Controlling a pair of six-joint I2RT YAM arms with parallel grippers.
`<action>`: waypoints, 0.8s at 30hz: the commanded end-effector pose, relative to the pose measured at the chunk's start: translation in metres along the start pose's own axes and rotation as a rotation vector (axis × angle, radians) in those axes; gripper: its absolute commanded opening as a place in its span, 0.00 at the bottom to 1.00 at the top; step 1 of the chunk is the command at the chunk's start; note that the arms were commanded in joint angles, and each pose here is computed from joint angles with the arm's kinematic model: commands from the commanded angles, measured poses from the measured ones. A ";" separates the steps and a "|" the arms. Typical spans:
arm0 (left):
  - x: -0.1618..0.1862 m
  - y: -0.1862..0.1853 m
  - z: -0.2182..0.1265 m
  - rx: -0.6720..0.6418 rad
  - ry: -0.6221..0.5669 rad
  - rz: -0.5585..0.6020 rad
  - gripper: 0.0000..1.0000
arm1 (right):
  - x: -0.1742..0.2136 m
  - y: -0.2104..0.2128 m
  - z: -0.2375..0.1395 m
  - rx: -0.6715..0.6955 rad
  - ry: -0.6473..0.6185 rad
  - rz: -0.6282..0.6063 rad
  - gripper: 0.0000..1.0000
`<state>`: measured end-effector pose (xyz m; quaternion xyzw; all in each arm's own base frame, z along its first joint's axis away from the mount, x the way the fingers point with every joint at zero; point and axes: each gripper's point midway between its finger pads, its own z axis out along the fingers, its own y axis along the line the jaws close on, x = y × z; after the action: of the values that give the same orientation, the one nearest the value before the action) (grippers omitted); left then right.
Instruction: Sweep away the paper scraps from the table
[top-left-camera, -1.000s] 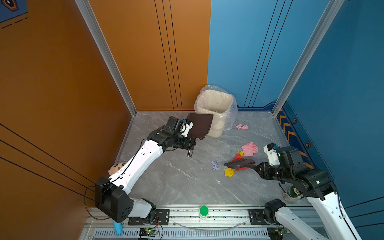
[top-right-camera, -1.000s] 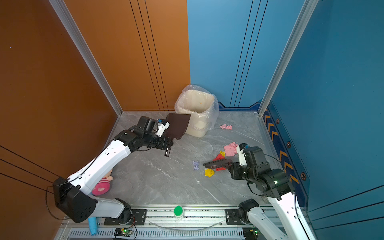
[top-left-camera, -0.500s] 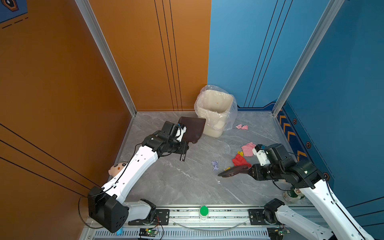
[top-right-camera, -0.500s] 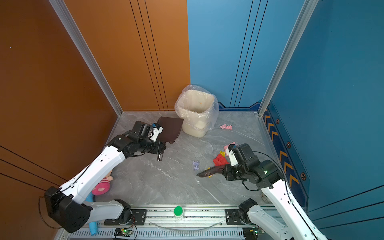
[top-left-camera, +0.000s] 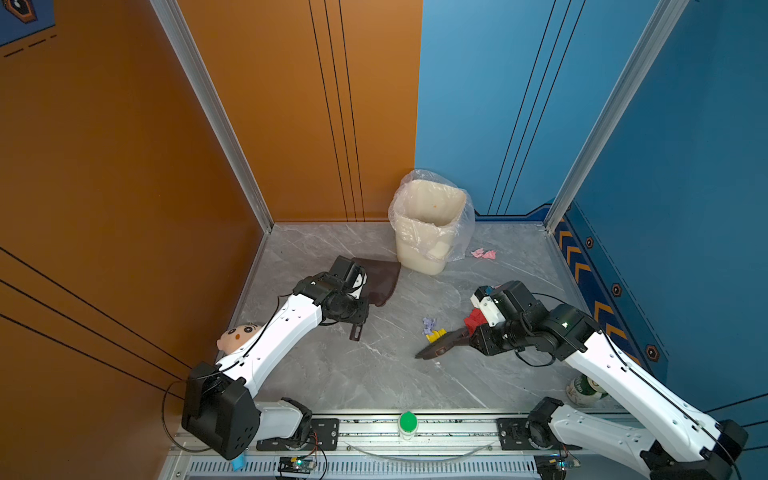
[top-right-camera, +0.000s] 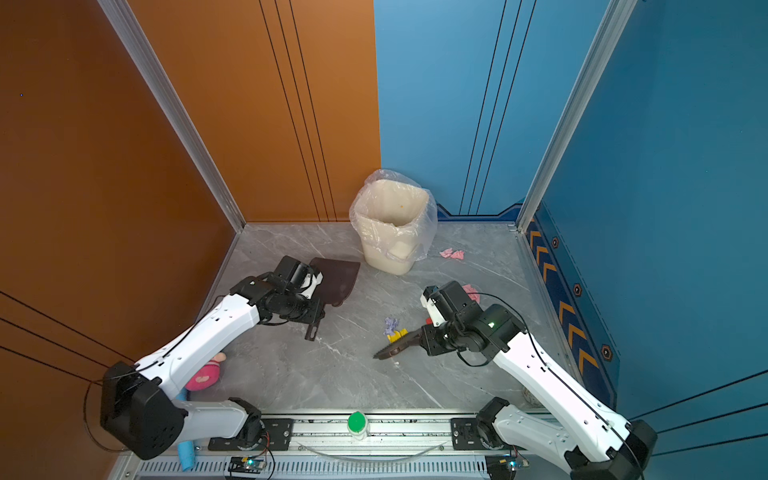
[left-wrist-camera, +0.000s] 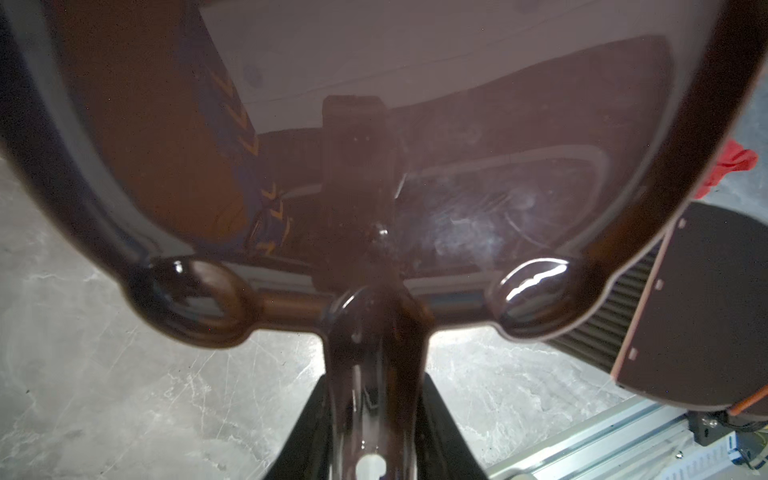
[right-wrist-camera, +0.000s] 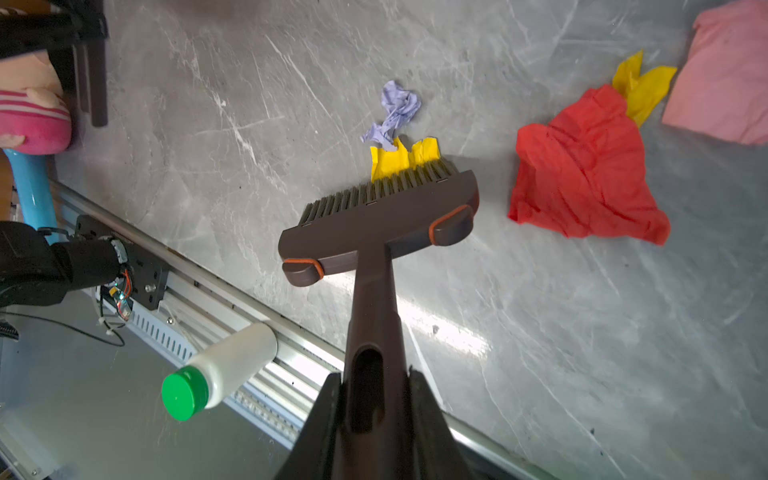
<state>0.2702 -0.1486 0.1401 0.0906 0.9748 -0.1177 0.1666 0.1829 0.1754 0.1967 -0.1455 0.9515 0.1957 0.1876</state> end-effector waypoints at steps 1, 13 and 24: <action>0.012 0.011 0.012 -0.046 0.051 -0.012 0.00 | -0.051 0.006 0.000 0.006 -0.203 -0.055 0.00; 0.042 0.031 0.039 -0.131 0.166 0.013 0.00 | -0.090 -0.005 -0.038 -0.017 -0.426 -0.013 0.00; 0.044 0.019 0.049 -0.106 0.222 0.088 0.00 | -0.048 -0.052 -0.038 0.192 -0.276 0.004 0.00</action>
<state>0.2477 -0.1341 0.0767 0.1155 0.9889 -0.0538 0.0766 0.2438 0.1335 0.2476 -0.0796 0.9149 0.1578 0.3629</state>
